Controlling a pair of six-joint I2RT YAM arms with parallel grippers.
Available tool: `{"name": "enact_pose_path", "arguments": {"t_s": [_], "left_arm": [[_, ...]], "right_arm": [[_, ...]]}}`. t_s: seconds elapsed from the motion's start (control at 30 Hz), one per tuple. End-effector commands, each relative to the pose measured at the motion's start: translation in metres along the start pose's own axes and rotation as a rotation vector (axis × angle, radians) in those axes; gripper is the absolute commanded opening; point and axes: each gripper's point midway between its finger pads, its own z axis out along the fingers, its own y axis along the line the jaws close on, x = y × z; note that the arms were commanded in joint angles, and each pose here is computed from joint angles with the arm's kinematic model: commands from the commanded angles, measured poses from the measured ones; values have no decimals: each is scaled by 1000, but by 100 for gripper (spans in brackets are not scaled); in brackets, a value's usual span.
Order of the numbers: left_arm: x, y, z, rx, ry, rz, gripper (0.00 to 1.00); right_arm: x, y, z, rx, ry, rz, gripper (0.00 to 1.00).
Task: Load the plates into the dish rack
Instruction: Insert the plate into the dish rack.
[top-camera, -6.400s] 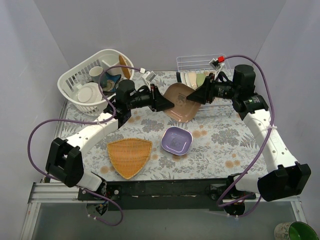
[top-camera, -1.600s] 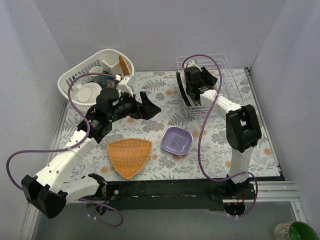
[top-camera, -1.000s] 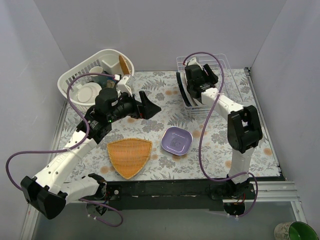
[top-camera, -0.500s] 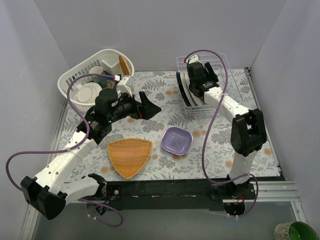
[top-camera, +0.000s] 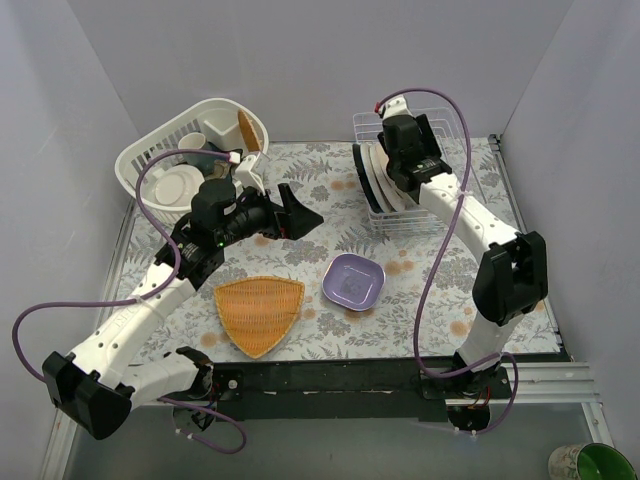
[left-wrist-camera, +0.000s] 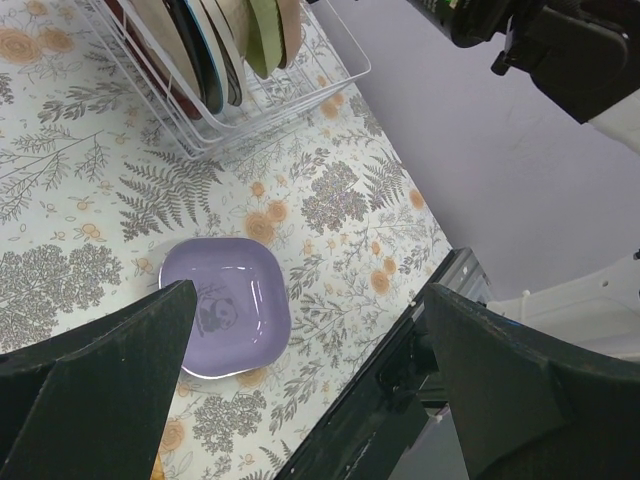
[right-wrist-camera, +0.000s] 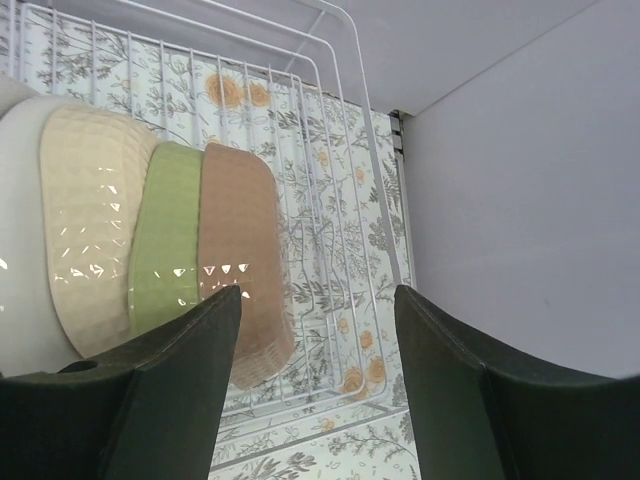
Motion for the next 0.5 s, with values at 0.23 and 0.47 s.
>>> {"name": "enact_pose_path", "arguments": {"t_s": [0.23,0.47], "left_arm": [[11,7,1,-4,17,-10,98],[55,46,22,-90,123,-40,98]], "right_arm": [[-49,-20,-55,-158,-140,254,71],[-58,-36,-117,-326,-195,360,70]]}}
